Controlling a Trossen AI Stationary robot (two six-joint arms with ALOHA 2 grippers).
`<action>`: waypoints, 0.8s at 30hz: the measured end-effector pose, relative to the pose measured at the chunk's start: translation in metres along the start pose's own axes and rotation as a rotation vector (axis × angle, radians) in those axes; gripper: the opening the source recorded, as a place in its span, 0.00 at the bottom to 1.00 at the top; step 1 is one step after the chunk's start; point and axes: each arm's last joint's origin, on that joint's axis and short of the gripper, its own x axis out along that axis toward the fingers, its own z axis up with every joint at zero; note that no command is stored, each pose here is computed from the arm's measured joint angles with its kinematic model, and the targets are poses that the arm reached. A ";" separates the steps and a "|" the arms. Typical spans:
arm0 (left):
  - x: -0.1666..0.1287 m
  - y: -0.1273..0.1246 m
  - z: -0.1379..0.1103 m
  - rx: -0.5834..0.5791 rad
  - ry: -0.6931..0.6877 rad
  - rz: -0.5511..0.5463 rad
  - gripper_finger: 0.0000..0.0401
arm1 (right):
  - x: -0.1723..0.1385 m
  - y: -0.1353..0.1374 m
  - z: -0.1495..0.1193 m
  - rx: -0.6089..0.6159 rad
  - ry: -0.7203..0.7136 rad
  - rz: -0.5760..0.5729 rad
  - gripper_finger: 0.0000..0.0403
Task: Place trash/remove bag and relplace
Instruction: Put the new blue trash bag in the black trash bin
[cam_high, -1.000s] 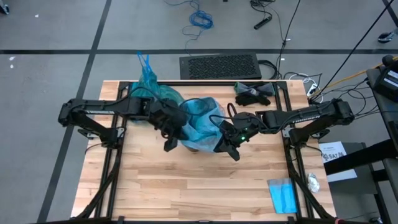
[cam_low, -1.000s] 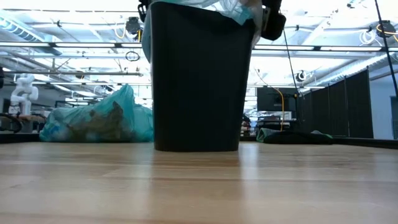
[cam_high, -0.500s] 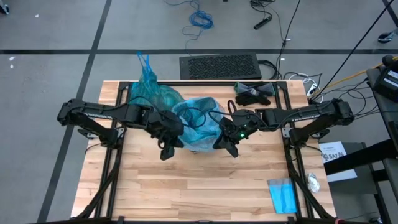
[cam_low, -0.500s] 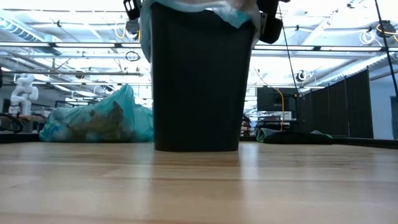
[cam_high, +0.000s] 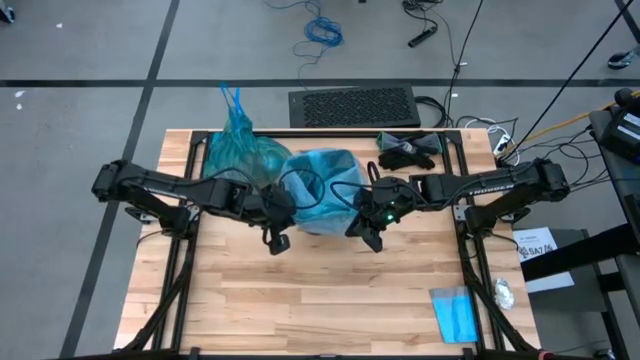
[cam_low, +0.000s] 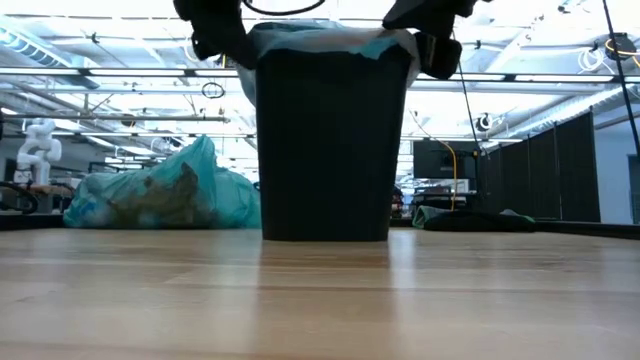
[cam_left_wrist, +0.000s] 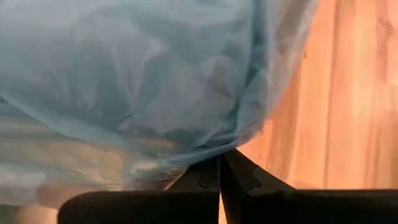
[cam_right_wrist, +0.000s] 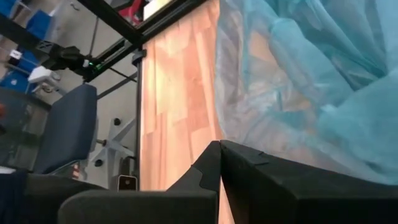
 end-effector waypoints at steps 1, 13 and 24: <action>0.003 0.001 -0.001 -0.009 -0.005 0.010 0.00 | 0.000 -0.001 0.000 0.001 0.002 -0.005 0.00; 0.025 0.019 -0.009 -0.091 -0.067 0.080 0.00 | -0.058 0.010 -0.002 -0.011 -0.164 -0.109 0.00; 0.026 0.044 -0.002 -0.085 -0.079 0.147 0.00 | -0.086 -0.032 -0.011 0.097 -0.297 -0.351 0.00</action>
